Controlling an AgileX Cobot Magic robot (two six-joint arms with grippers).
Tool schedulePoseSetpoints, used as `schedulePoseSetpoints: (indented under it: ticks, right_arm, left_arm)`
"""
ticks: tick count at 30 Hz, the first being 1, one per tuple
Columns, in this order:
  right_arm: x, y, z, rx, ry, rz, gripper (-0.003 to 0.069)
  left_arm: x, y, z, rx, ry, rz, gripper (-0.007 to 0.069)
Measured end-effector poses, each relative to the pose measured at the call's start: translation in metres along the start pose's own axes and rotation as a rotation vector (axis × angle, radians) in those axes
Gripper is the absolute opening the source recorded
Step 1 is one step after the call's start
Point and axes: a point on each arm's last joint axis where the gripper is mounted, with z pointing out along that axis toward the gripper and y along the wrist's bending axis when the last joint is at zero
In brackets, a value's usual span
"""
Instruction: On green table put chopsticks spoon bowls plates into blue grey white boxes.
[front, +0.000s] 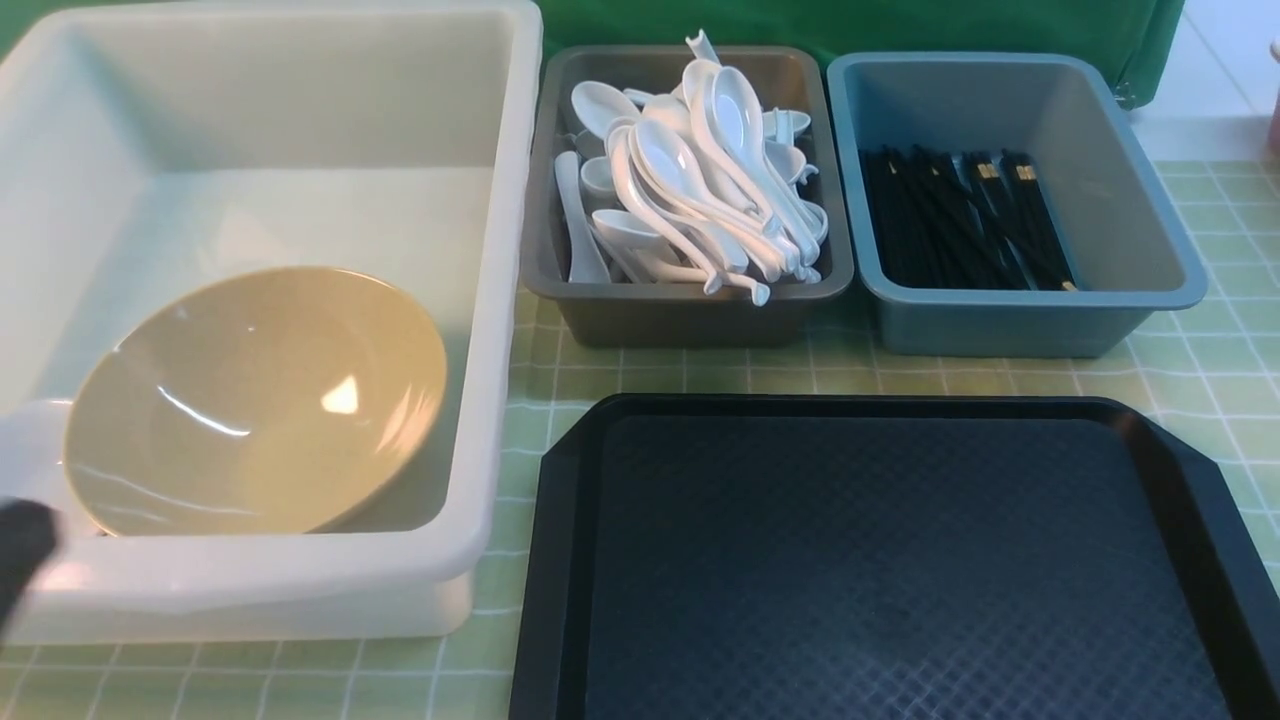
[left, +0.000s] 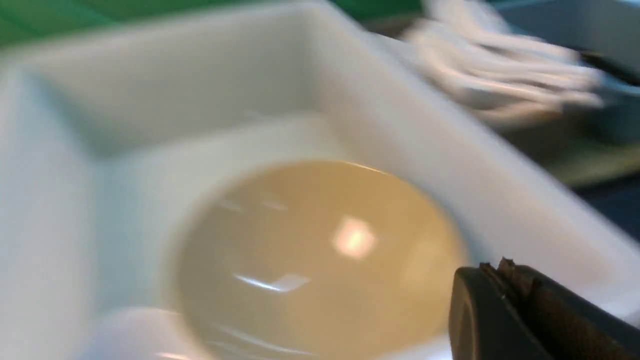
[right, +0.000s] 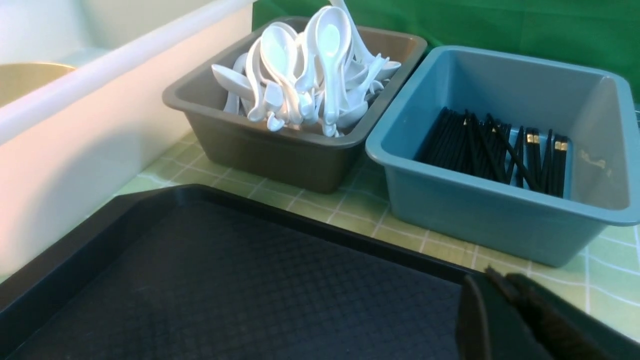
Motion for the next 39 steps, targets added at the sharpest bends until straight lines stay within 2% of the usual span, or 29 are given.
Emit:
schedulePoseSetpoints:
  ticks: [2, 6, 11, 19, 27, 39]
  right_arm:
    - [0.0, 0.0, 0.0, 0.0, 0.0, 0.0, 0.0037]
    - [0.002, 0.0, 0.0, 0.0, 0.005, 0.001, 0.004]
    - [0.002, 0.0, 0.0, -0.001, 0.007, 0.001, 0.0046]
    - [0.002, 0.0, 0.0, -0.001, 0.008, 0.002, 0.0047]
    - [0.002, 0.0, 0.0, -0.001, 0.008, 0.002, 0.0048]
    - [0.002, 0.0, 0.0, -0.001, 0.007, 0.002, 0.006]
  left_arm:
    - [0.008, 0.002, -0.003, -0.082, -0.065, 0.034, -0.0001]
    - [0.03, -0.003, -0.001, -0.133, -0.175, 0.023, -0.0001]
    - [0.067, -0.011, 0.017, -0.148, -0.109, -0.098, -0.0001]
    - [0.1, -0.016, 0.027, -0.171, 0.021, -0.141, -0.0001]
    - [0.104, -0.023, 0.027, -0.051, 0.065, -0.127, -0.0001]
    - [0.104, -0.024, 0.027, -0.048, 0.064, -0.128, -0.0001]
